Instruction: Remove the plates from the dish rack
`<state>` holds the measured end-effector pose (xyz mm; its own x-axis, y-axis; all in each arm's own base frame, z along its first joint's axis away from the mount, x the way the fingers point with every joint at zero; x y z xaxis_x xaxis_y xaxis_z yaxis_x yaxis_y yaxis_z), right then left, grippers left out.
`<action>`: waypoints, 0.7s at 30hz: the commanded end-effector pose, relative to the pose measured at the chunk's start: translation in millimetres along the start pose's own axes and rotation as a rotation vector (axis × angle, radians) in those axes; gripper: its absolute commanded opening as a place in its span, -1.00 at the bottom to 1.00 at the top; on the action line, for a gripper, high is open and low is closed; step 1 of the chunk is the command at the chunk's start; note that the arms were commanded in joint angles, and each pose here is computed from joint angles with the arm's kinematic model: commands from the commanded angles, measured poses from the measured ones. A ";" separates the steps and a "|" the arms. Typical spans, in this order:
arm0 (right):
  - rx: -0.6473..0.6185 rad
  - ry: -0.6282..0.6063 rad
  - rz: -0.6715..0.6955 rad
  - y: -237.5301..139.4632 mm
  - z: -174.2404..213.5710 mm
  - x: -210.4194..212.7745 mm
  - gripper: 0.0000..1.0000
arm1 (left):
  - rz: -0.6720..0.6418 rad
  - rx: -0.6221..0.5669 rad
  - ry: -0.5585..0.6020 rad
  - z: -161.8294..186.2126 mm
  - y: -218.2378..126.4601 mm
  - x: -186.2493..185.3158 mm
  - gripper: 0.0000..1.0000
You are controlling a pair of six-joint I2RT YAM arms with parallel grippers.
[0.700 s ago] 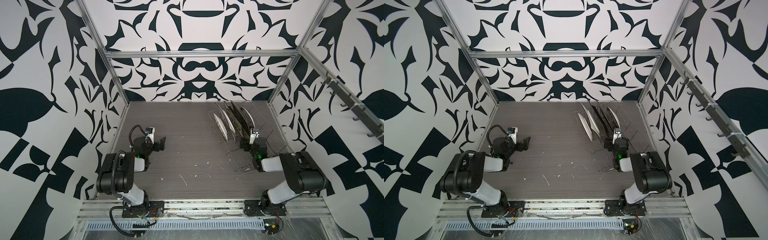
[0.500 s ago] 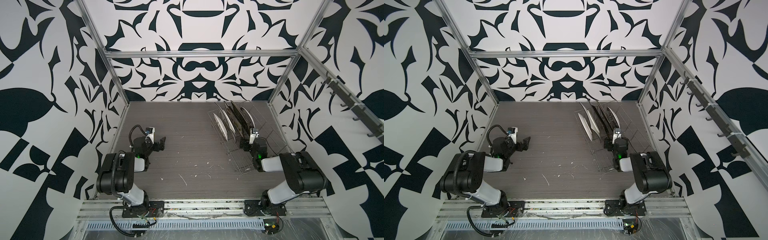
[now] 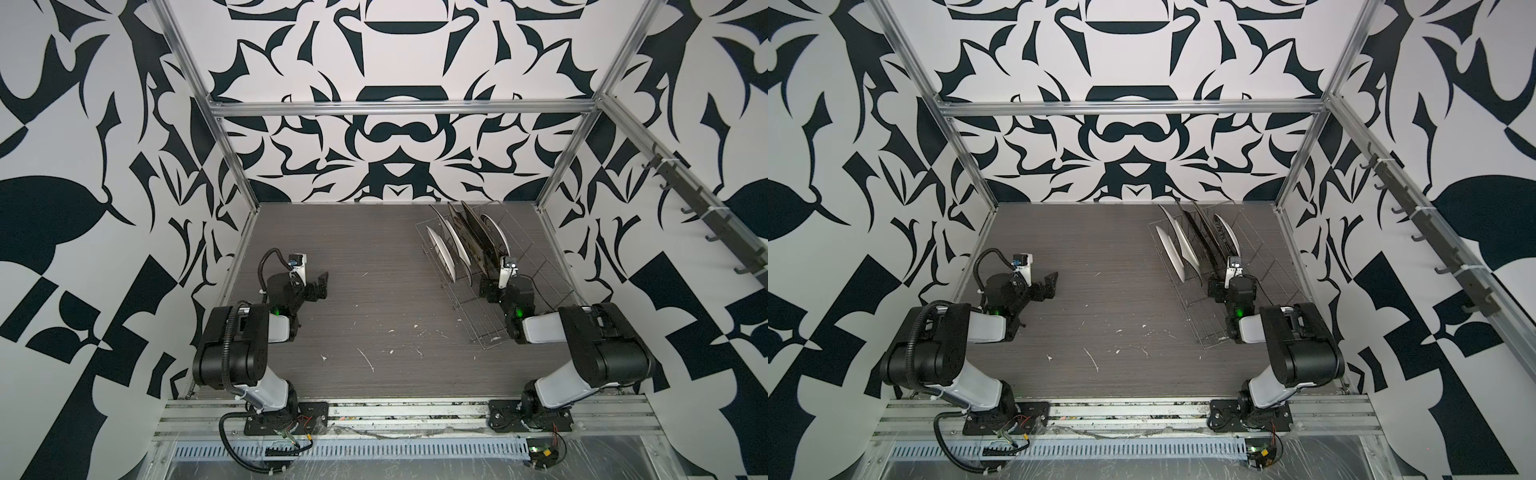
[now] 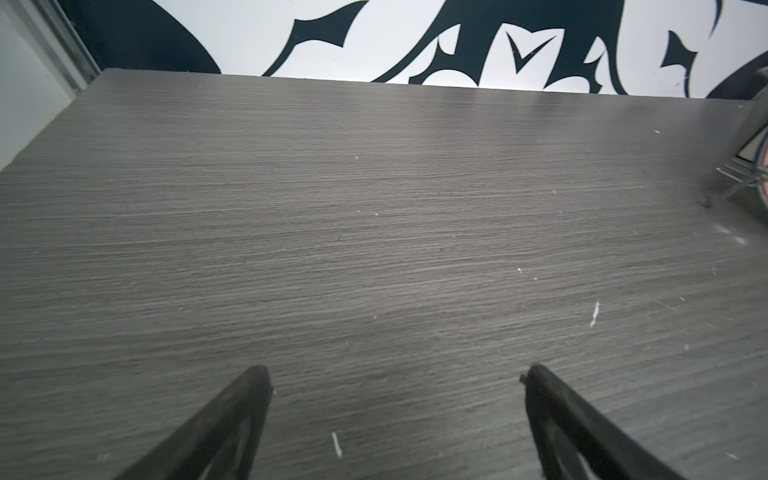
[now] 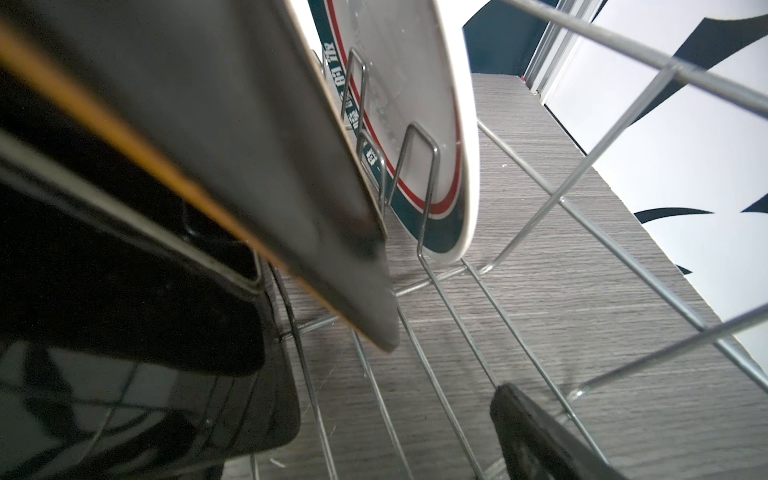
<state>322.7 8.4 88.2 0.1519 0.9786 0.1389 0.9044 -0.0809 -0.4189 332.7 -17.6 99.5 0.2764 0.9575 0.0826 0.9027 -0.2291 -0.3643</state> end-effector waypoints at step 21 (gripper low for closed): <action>-0.050 0.001 -0.014 2.4 -15.3 3.6 0.99 | -0.114 -0.004 0.042 -9.5 1.9 -0.8 0.98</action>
<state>322.7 8.6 88.1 0.1514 0.9787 0.1385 0.9043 -0.0806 -0.4192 332.7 -22.0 94.8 0.2150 0.9686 0.1248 0.9070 -0.1507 -0.3933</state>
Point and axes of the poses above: each gripper's point midway between its finger pads, its own y axis out along the fingers, its own x axis along the line the jaws close on, z = x × y, the point moved 6 cm from there along -y, back along the fingers, and after that the axes turned 12 degrees about y, right-handed, at the moved point
